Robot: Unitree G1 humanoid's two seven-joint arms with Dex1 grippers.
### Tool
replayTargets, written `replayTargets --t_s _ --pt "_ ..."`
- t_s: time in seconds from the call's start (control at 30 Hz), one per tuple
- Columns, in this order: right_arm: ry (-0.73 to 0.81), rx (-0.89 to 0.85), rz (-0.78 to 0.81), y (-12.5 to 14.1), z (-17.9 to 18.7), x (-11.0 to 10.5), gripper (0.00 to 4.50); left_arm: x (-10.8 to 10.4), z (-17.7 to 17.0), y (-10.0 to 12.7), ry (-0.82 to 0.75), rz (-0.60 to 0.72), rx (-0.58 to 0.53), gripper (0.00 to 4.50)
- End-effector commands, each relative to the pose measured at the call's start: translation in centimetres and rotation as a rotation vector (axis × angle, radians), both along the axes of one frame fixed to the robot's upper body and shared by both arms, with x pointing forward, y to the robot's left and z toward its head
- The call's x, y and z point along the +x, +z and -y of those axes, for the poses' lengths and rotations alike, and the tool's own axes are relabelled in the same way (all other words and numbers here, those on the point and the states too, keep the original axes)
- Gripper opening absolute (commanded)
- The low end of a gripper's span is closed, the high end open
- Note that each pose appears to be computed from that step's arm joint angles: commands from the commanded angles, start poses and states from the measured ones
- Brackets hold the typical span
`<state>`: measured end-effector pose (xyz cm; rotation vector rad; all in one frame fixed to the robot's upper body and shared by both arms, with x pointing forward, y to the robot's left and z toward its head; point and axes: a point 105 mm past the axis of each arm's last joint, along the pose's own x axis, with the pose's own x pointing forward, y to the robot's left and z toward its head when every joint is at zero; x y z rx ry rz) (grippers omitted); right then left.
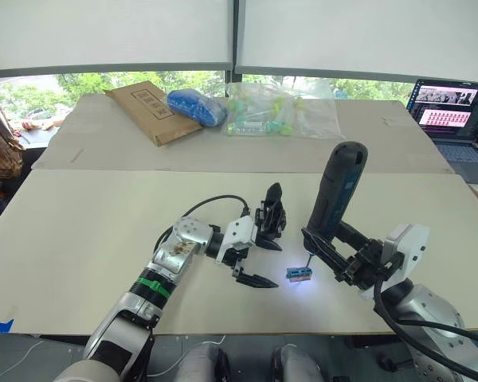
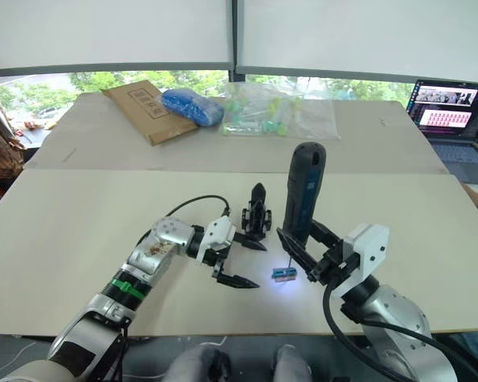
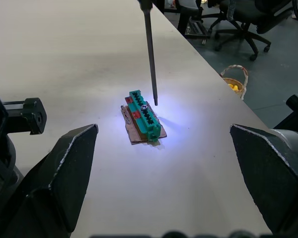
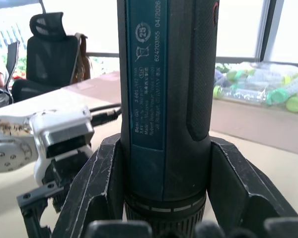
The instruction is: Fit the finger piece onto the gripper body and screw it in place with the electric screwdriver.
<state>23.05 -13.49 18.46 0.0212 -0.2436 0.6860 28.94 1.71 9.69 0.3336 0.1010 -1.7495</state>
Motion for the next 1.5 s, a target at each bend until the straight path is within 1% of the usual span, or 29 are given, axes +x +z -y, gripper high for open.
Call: replayTargets --t_s 0.03,0.27,0.83,1.5 --pt "0.005 0.013 0.118 2.5 -0.4 -0.6 1.90 0.0 0.3 0.8 -0.018 0.037 -0.017 4.50" --pt "0.007 0.013 0.109 2.3 -0.5 -0.4 1.90 -0.1 0.3 0.9 -0.021 0.018 -0.020 4.50" --pt "0.009 0.005 0.096 2.1 -0.7 0.0 1.90 0.0 0.4 0.9 -0.015 0.036 -0.019 4.50" --pt "0.004 -0.006 0.078 1.2 -0.3 -0.2 1.90 0.1 0.4 0.9 -0.013 0.043 -0.020 4.50"
